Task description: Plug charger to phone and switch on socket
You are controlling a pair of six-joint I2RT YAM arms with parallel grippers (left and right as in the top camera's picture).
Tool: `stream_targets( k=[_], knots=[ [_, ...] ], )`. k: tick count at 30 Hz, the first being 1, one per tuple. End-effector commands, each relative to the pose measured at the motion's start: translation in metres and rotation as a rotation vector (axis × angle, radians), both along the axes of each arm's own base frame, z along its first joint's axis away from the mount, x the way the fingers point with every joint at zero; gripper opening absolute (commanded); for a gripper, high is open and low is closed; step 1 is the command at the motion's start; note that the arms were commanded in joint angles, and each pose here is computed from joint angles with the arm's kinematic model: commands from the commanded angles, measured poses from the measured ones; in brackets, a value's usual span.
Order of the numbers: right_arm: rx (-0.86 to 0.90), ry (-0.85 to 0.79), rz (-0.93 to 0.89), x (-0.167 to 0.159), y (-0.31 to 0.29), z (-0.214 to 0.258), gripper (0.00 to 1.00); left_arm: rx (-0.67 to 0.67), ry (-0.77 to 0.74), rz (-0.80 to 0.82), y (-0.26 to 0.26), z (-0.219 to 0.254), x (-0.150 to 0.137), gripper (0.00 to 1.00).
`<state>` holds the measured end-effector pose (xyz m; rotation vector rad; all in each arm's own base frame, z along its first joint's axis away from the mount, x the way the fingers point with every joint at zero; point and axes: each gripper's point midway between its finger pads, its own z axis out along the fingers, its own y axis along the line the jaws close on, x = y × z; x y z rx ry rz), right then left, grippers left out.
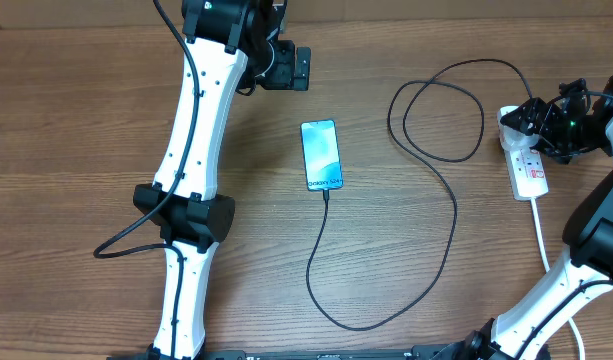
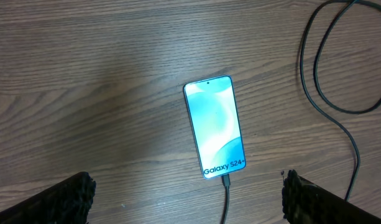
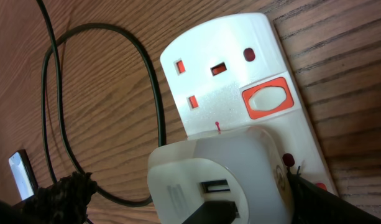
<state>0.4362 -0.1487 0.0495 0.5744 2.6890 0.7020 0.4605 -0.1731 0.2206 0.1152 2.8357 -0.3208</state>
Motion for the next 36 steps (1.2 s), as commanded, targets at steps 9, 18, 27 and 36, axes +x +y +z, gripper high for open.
stream_targets(
  k=[9,18,27,36],
  knots=[
    [0.012,0.106,-0.050,-0.014,-0.005,-0.014,1.00,0.011,-0.025,-0.005,0.004,0.006,0.002,1.00],
    [-0.032,0.118,-0.056,-0.013,-0.014,-0.007,1.00,0.011,-0.025,-0.005,0.004,0.006,0.002,1.00],
    [-0.014,0.002,-0.008,0.006,-0.011,0.002,1.00,0.011,-0.026,-0.005,0.004,0.006,0.002,1.00],
    [0.010,0.023,-0.017,0.002,-0.007,0.002,1.00,0.011,-0.026,-0.005,0.004,0.006,0.002,1.00]
  ],
)
